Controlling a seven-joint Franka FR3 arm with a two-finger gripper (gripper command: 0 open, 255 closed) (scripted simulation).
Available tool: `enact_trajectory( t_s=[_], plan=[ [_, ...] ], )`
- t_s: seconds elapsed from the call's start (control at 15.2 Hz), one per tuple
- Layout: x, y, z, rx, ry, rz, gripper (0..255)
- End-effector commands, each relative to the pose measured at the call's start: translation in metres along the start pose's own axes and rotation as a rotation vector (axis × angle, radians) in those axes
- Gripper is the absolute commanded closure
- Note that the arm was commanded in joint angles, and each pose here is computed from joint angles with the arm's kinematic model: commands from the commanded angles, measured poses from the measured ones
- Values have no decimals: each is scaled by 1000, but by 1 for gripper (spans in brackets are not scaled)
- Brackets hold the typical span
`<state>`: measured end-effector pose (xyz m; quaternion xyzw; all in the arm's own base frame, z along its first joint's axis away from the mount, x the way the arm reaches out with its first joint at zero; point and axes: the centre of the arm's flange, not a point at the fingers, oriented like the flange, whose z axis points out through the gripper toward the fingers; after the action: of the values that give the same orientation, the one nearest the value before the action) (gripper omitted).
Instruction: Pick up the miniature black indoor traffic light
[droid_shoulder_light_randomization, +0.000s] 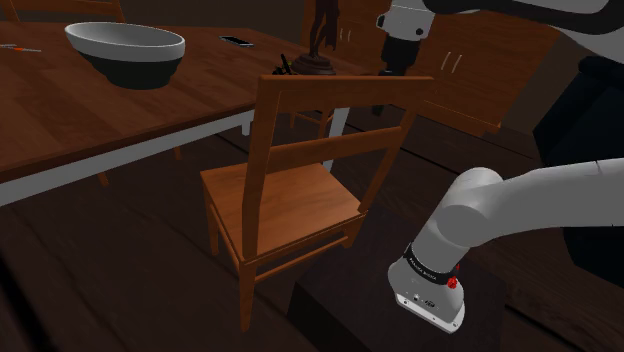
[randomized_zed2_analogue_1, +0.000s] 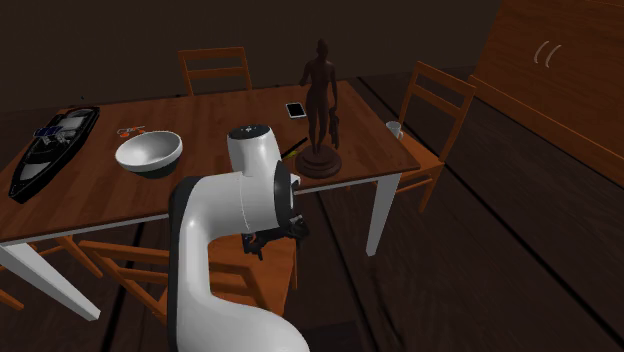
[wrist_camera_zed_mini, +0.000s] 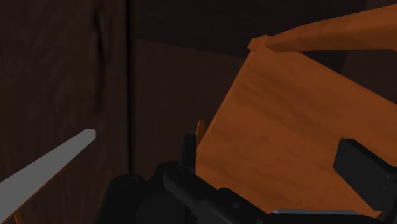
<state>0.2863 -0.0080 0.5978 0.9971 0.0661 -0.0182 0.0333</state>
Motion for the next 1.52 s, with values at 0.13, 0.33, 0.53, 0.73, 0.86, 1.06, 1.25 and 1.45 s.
enact_trajectory(
  t_s=[0.13,0.33,0.53,0.73,0.86,1.06,1.25,1.45],
  plan=[
    [25,-1,-3,30,6,58,0],
    [61,1,-7,74,16,146,0],
    [98,6,-12,119,25,233,0],
    [134,15,-16,164,34,320,0],
    [157,23,-19,194,40,378,0],
    [191,37,-24,238,50,466,0],
    [224,54,-28,283,59,553,0],
    [255,74,-31,328,68,640,0]
  ],
)
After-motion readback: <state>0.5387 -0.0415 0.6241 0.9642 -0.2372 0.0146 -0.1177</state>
